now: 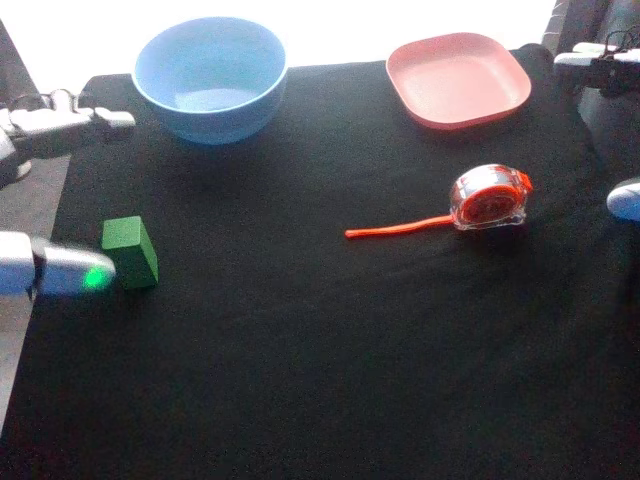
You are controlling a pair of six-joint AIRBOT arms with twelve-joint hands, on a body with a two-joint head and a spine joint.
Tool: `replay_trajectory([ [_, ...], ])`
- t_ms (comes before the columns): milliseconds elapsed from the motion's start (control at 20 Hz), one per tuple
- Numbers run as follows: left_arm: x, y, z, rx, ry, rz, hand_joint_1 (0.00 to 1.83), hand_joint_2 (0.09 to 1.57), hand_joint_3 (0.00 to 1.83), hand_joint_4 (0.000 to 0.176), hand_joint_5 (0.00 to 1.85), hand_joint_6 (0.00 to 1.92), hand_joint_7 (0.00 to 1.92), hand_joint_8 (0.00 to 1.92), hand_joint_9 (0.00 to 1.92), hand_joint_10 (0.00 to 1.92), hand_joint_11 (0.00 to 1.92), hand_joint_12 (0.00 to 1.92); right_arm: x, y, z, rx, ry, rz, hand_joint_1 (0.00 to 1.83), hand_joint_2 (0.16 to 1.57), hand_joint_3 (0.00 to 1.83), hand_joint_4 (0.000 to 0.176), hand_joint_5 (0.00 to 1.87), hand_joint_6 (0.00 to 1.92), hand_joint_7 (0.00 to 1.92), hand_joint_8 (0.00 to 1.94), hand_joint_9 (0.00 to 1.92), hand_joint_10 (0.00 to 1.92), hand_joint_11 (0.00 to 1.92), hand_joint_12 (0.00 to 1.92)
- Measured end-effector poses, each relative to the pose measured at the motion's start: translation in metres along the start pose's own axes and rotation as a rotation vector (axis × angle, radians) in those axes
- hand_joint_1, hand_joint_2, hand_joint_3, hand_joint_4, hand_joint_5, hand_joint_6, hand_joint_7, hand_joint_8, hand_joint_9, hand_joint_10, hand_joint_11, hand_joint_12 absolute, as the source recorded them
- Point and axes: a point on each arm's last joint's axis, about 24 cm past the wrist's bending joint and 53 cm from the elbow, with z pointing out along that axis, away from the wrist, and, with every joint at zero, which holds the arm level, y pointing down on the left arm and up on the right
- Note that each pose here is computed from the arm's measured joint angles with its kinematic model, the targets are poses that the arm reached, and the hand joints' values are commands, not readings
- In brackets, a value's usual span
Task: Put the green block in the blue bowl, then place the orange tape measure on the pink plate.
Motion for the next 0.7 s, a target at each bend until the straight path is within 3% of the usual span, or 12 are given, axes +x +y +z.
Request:
replay_trajectory([
  [50,0.003,-0.002,0.003,0.008,0.012,0.010,0.85,0.94,0.00,0.043,0.32,0.00,0.40,0.01,0.42,0.02,0.17,0.75,0.000,0.000,0.000,0.000,0.000,0.000,0.88,1.01,0.00,0.116,0.26,0.00,0.14,0.00,0.26,0.01,0.01,0.93],
  [150,0.010,-0.001,0.010,0.003,0.040,0.022,0.88,0.91,0.00,0.070,0.35,0.01,0.50,0.02,0.52,0.02,0.25,0.81,0.000,0.000,0.000,0.001,-0.001,0.001,0.89,1.01,0.00,0.107,0.27,0.00,0.16,0.01,0.28,0.01,0.03,0.93],
  [200,0.013,-0.002,0.014,0.001,0.058,0.036,0.87,0.91,0.00,0.081,0.36,0.00,0.50,0.00,0.51,0.01,0.19,0.88,0.000,0.000,0.000,0.001,-0.001,0.000,0.88,1.01,0.00,0.111,0.27,0.00,0.16,0.01,0.29,0.01,0.04,0.93],
  [250,0.014,-0.002,0.019,0.002,0.070,0.052,0.87,0.92,0.00,0.079,0.38,0.00,0.54,0.00,0.54,0.01,0.17,0.96,0.000,0.000,0.000,0.001,-0.001,0.000,0.86,1.01,0.00,0.108,0.27,0.00,0.16,0.01,0.29,0.01,0.06,0.94],
  [300,0.015,-0.001,0.024,-0.005,0.080,0.060,0.84,0.93,0.00,0.054,0.41,0.01,0.56,0.01,0.56,0.01,0.16,0.98,0.000,0.000,0.000,0.000,-0.001,0.001,0.86,1.02,0.00,0.115,0.27,0.00,0.15,0.00,0.27,0.00,0.02,0.93],
  [400,0.020,0.001,0.034,-0.016,0.104,0.080,0.84,0.93,0.00,0.033,0.50,0.00,0.66,0.01,0.66,0.02,0.20,1.11,0.000,0.000,0.000,0.001,-0.001,0.006,0.83,1.03,0.01,0.126,0.27,0.00,0.16,0.00,0.26,0.00,0.00,0.92],
  [450,0.023,0.002,0.037,-0.021,0.118,0.088,0.85,0.93,0.00,0.020,0.53,0.00,0.69,0.00,0.68,0.02,0.18,1.18,0.000,0.000,0.000,0.001,-0.001,0.007,0.84,1.04,0.01,0.101,0.28,0.00,0.16,0.00,0.24,0.00,0.00,0.88],
  [500,0.026,0.003,0.039,-0.025,0.131,0.098,0.89,0.95,0.01,0.006,0.57,0.01,0.71,0.01,0.70,0.02,0.18,1.19,0.000,0.000,0.000,0.002,-0.001,0.007,0.83,1.04,0.00,0.105,0.29,0.00,0.16,0.00,0.24,0.00,0.00,0.88],
  [600,0.028,0.004,0.041,-0.032,0.144,0.109,0.89,0.98,0.01,0.000,0.64,0.01,0.81,0.02,0.79,0.04,0.20,1.29,0.000,-0.001,0.000,0.004,-0.001,0.007,0.80,1.05,0.00,0.126,0.28,0.00,0.16,0.00,0.24,0.00,0.00,0.84],
  [700,0.025,0.007,0.042,-0.044,0.142,0.113,0.95,0.99,0.01,0.000,0.67,0.01,0.83,0.01,0.81,0.03,0.20,1.26,0.000,-0.001,0.000,0.006,0.000,0.008,0.81,1.05,0.00,0.106,0.29,0.00,0.17,0.00,0.23,0.01,0.00,0.74],
])
